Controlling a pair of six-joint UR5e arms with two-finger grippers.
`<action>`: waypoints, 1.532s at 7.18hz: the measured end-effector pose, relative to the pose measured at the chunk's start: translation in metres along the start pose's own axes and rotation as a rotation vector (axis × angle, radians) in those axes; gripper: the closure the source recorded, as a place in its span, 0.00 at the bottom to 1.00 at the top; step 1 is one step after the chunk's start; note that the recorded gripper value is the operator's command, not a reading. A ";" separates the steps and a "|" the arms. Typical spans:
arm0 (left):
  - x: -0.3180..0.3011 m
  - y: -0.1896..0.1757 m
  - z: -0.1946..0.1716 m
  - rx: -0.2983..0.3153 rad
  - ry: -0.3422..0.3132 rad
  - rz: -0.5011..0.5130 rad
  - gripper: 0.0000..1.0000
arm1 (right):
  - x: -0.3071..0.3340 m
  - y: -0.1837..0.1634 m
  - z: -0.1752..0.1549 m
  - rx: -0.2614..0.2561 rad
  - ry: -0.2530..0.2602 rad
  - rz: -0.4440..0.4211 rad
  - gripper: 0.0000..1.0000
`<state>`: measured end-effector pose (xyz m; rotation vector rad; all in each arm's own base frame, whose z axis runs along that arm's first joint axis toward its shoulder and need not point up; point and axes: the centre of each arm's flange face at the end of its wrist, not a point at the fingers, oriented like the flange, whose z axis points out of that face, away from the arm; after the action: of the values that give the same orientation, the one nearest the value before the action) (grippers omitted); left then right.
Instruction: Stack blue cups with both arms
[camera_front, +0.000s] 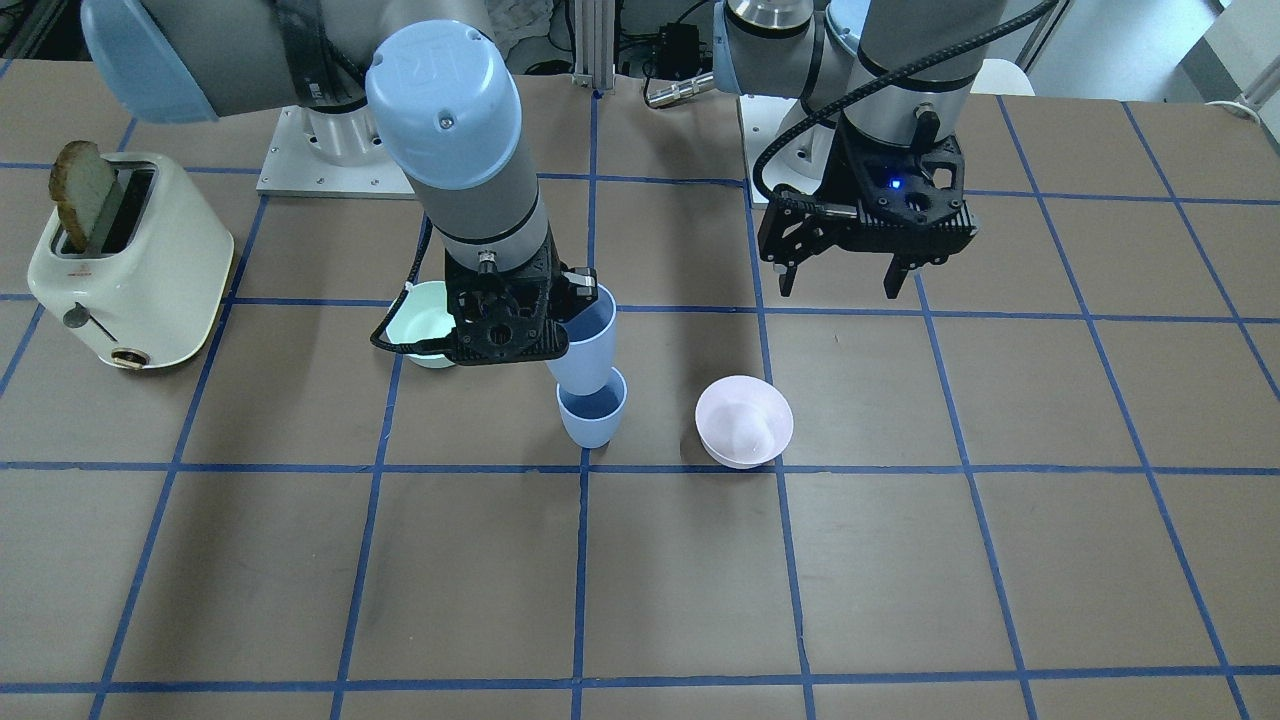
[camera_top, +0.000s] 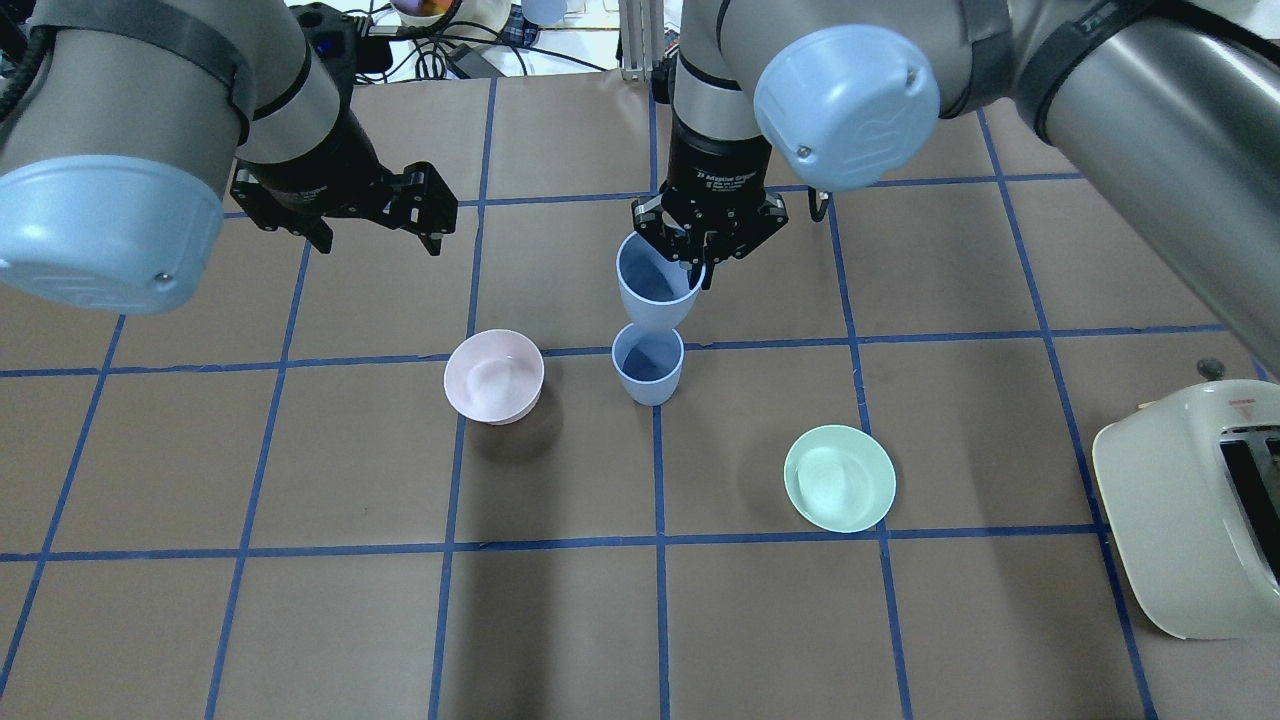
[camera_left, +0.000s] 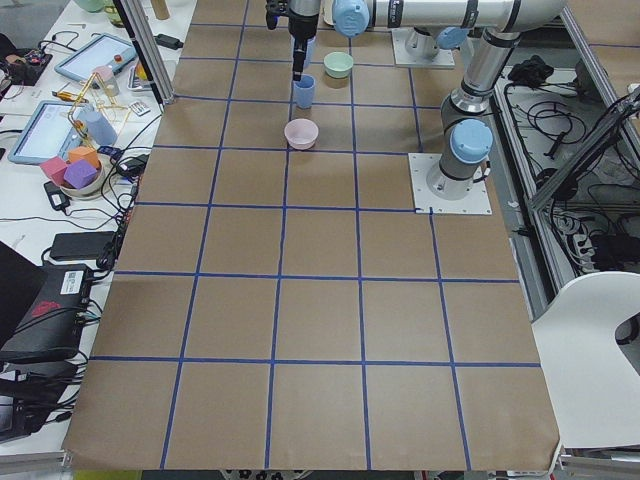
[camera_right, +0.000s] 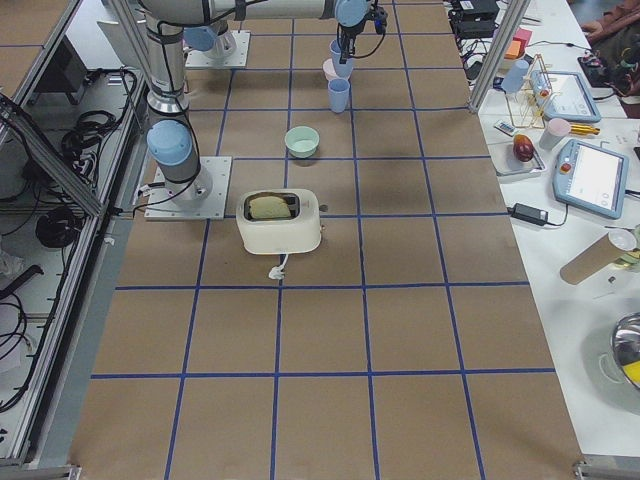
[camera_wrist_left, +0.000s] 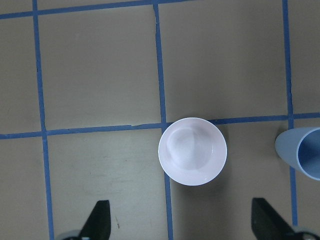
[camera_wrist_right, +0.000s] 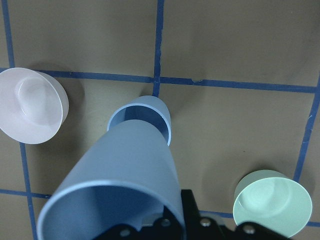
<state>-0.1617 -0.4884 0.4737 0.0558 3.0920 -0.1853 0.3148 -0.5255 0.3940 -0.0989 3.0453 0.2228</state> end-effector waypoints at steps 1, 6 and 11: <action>0.000 0.001 -0.001 -0.005 0.000 -0.003 0.00 | 0.000 0.000 0.012 -0.011 0.003 0.004 1.00; -0.001 0.002 -0.003 -0.010 -0.003 -0.004 0.00 | 0.000 -0.010 0.040 -0.034 0.009 0.042 1.00; -0.001 0.002 -0.002 -0.013 -0.004 -0.004 0.00 | 0.000 -0.022 0.055 -0.030 0.008 0.046 0.00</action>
<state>-0.1611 -0.4858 0.4753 0.0485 3.0893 -0.1645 0.3211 -0.5388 0.3363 -0.0324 3.0556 0.2713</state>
